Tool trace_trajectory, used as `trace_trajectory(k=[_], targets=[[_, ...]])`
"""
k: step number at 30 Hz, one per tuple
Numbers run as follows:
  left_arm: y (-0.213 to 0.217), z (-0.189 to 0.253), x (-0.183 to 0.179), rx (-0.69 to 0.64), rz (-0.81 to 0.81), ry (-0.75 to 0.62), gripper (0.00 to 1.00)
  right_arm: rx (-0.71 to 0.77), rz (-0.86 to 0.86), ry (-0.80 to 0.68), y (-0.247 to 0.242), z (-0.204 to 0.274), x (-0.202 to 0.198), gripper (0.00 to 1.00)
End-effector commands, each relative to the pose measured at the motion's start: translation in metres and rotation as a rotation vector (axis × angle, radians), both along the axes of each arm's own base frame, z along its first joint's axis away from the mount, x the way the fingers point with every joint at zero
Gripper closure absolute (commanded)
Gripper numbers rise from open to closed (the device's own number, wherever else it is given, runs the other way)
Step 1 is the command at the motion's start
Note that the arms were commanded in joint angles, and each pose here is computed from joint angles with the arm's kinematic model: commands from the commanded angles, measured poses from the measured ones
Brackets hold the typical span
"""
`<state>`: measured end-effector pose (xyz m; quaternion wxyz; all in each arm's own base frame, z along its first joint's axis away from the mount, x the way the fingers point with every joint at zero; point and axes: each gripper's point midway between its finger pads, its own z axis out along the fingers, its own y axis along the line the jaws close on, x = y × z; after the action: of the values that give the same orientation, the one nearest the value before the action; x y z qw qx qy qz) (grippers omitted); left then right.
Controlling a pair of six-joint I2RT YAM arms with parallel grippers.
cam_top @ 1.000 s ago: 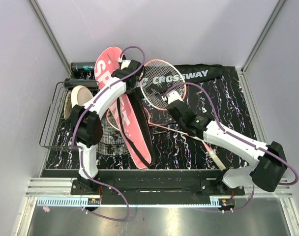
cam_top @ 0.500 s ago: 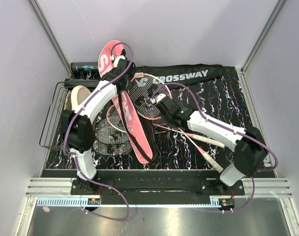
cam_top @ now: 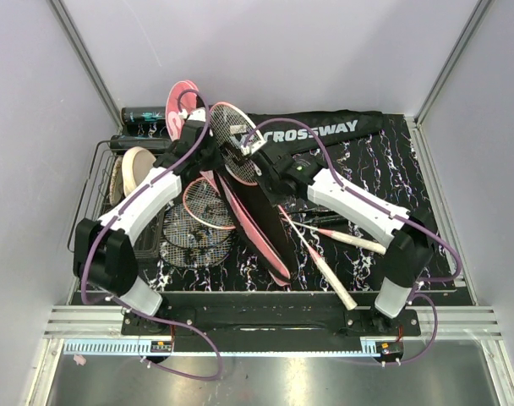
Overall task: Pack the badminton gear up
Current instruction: Place the racket in the racket bag.
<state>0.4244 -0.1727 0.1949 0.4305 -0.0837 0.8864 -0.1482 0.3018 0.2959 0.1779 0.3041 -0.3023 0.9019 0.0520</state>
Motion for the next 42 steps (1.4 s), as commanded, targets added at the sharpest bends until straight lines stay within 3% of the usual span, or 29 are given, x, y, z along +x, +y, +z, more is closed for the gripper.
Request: trace_trajectory(k=[1, 8, 19, 23, 24, 25, 27, 28, 33, 38, 42], targets=[[-0.023, 0.075, 0.006, -0.169, -0.069, -0.264, 1.00, 0.172, 0.036, 0.211, 0.041, 0.006, -0.042, 1.00], [0.012, 0.075, 0.016, -0.082, 0.099, -0.318, 1.00, 0.061, -0.011, 0.227, -0.003, -0.012, -0.063, 1.00], [0.030, 0.091, 0.041, 0.109, 0.269, -0.346, 1.00, -0.001, -0.010, 0.273, 0.000, -0.030, -0.059, 1.00], [0.011, 0.090, 0.037, 0.056, 0.195, -0.360, 1.00, 0.031, 0.044, 0.266, 0.015, -0.021, -0.053, 1.00], [0.004, 0.077, 0.032, 0.043, 0.146, -0.346, 1.00, 0.063, 0.088, 0.282, 0.024, -0.017, -0.056, 1.00], [-0.015, 0.094, 0.028, -0.031, 0.040, -0.408, 1.00, 0.077, 0.103, 0.286, 0.029, -0.015, -0.054, 1.00], [-0.027, 0.081, 0.014, -0.075, -0.047, -0.412, 1.00, 0.171, 0.154, 0.281, 0.045, 0.008, -0.049, 1.00], [-0.038, 0.101, 0.005, -0.143, -0.114, -0.477, 1.00, 0.214, 0.161, 0.290, 0.049, 0.015, -0.045, 1.00], [-0.050, 0.097, -0.021, -0.220, -0.218, -0.479, 1.00, 0.444, 0.176, 0.347, 0.067, 0.055, -0.023, 1.00], [-0.048, 0.096, -0.023, -0.186, -0.238, -0.485, 1.00, 0.433, 0.175, 0.385, 0.069, 0.053, -0.021, 1.00], [-0.046, 0.101, -0.012, -0.209, -0.227, -0.463, 1.00, 0.362, 0.097, 0.297, 0.048, 0.051, -0.008, 1.00]])
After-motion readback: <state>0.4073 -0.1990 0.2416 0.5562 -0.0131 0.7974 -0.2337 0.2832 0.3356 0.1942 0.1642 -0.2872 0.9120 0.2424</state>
